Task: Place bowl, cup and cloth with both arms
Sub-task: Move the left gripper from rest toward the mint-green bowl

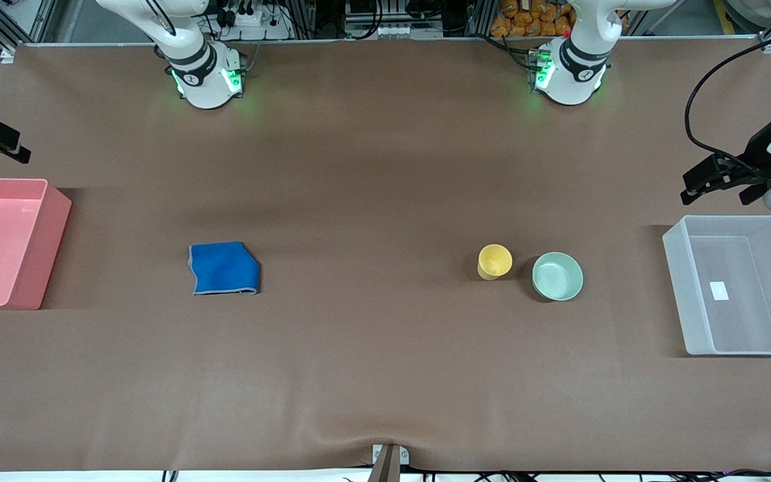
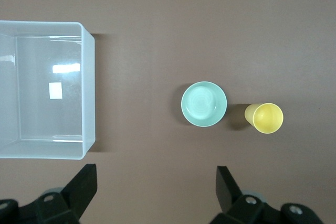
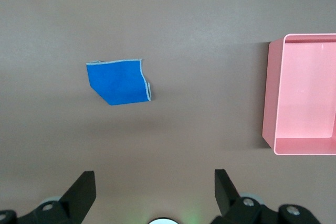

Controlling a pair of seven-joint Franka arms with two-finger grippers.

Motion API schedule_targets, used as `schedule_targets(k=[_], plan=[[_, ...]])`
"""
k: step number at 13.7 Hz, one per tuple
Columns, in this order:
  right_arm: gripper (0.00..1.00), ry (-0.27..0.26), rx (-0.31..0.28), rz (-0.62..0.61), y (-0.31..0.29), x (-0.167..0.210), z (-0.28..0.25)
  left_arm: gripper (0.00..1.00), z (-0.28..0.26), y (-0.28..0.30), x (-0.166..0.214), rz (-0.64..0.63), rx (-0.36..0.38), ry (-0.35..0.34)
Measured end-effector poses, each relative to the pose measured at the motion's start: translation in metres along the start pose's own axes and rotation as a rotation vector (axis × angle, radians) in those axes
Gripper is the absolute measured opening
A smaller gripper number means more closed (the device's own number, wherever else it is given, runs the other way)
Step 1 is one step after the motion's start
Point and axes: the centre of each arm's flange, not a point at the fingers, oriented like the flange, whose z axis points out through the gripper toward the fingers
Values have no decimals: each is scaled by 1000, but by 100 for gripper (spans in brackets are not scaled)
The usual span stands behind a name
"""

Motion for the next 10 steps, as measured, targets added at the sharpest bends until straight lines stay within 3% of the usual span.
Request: schedule_targets(k=[6, 10], plan=[[100, 0, 0, 0, 0, 0, 0, 100, 6, 3, 2, 2, 0, -12], [100, -10, 1, 0, 0, 3, 5, 100, 47, -4, 15, -50, 4, -80]])
